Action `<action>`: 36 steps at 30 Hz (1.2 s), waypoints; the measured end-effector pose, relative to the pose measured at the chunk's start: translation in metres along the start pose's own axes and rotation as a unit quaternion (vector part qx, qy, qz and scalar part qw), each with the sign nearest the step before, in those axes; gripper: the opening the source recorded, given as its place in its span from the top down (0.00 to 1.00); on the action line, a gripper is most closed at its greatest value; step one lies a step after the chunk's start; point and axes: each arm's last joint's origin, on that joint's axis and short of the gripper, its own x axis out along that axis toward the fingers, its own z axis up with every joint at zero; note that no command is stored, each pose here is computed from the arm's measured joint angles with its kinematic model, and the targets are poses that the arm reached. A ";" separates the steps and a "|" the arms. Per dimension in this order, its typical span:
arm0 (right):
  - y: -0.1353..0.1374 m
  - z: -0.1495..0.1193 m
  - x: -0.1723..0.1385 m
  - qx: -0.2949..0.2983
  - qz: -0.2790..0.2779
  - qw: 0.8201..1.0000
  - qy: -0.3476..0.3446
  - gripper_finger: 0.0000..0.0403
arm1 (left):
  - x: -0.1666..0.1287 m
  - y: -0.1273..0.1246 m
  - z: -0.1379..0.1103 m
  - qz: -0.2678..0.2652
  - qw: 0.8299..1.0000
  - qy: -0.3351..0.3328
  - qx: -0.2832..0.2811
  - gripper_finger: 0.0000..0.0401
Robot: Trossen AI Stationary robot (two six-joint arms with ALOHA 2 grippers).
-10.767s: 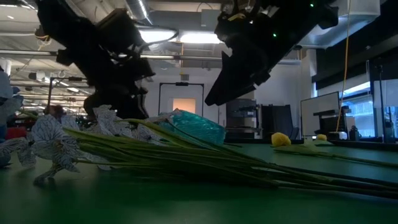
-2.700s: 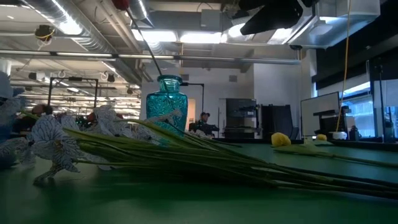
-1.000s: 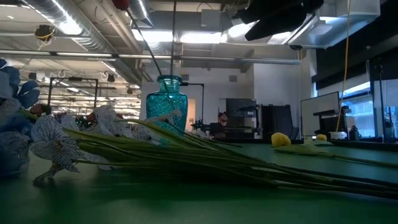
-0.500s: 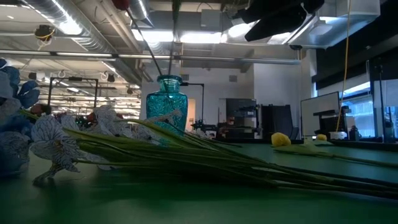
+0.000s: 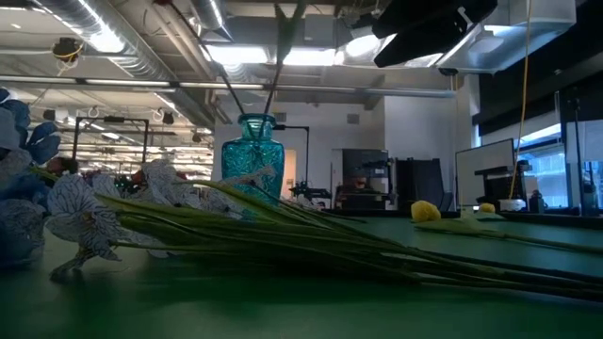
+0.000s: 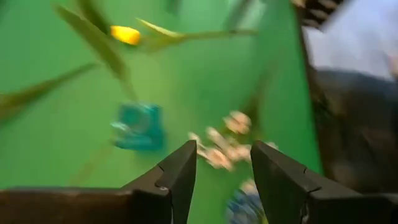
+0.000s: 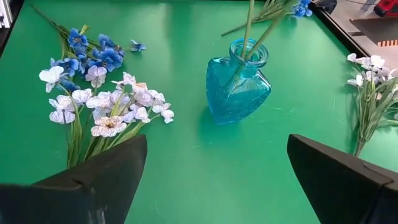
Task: Sort flowers into vase by color
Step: Put the blue flowers into the blue vase
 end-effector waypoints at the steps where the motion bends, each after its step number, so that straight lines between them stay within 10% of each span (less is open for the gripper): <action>1: 0.000 0.000 0.000 0.004 0.001 1.000 0.000 0.04 | 0.000 -0.006 -0.003 -0.016 1.000 0.006 0.009 0.63; 16: 0.000 -0.001 0.000 0.008 0.009 1.000 0.010 0.04 | -0.006 -0.068 -0.023 -0.054 0.990 -0.064 0.113 0.66; 27: -0.002 -0.007 0.000 0.029 -0.003 0.999 0.036 0.04 | 0.057 -0.077 -0.112 -0.010 0.993 0.087 -0.073 0.65; 36: -0.003 -0.009 0.000 0.034 0.001 0.998 0.048 0.04 | 0.123 -0.076 -0.173 0.008 0.980 0.159 -0.120 0.57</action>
